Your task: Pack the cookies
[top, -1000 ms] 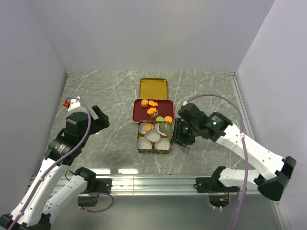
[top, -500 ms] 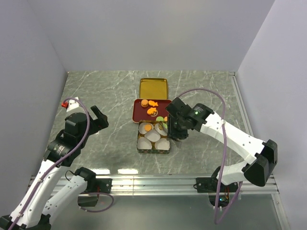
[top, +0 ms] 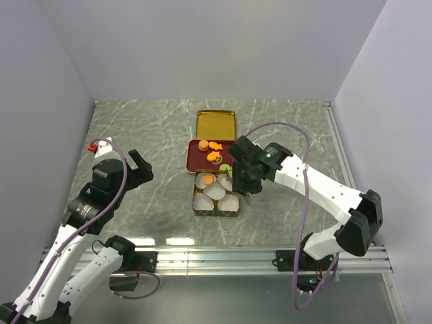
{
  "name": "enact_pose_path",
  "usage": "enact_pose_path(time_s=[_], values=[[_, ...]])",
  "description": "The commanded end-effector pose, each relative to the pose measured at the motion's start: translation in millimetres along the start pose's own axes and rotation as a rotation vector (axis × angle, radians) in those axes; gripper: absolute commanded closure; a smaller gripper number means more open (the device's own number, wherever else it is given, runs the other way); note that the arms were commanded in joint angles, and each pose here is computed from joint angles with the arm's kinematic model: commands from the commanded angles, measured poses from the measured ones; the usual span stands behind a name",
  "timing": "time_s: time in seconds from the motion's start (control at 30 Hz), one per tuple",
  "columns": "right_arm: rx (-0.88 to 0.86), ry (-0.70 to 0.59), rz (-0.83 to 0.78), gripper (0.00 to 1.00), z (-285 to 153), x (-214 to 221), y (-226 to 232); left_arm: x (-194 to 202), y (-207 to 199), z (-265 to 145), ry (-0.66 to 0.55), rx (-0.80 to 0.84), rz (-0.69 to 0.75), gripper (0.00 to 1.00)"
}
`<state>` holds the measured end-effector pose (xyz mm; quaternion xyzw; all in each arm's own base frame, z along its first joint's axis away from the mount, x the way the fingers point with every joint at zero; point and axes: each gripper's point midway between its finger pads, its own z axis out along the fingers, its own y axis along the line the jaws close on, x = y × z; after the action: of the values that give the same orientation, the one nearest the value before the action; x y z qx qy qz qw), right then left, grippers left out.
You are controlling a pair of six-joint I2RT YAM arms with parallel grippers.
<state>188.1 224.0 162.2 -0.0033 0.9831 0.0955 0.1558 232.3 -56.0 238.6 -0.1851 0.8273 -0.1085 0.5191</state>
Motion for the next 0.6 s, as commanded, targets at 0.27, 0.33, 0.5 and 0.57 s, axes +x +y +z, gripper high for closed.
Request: enact_pose_path(time_s=[0.27, 0.33, 0.5, 0.57], values=[[-0.006, -0.059, 0.008, 0.46, -3, -22, 15, -1, -5, -2, -0.014, 0.02, -0.01, 0.03], [-0.005, -0.06, 0.005, 0.45, -4, -23, 16, -3, -5, -2, -0.018, 0.02, -0.014, 0.03], [0.005, -0.071, -0.001, 0.45, -11, -27, 15, -3, -4, -3, -0.02, 0.019, -0.014, 0.03], [-0.001, -0.081, -0.001, 0.45, -17, -30, 16, -3, -4, -3, -0.02, 0.019, -0.014, 0.03]])
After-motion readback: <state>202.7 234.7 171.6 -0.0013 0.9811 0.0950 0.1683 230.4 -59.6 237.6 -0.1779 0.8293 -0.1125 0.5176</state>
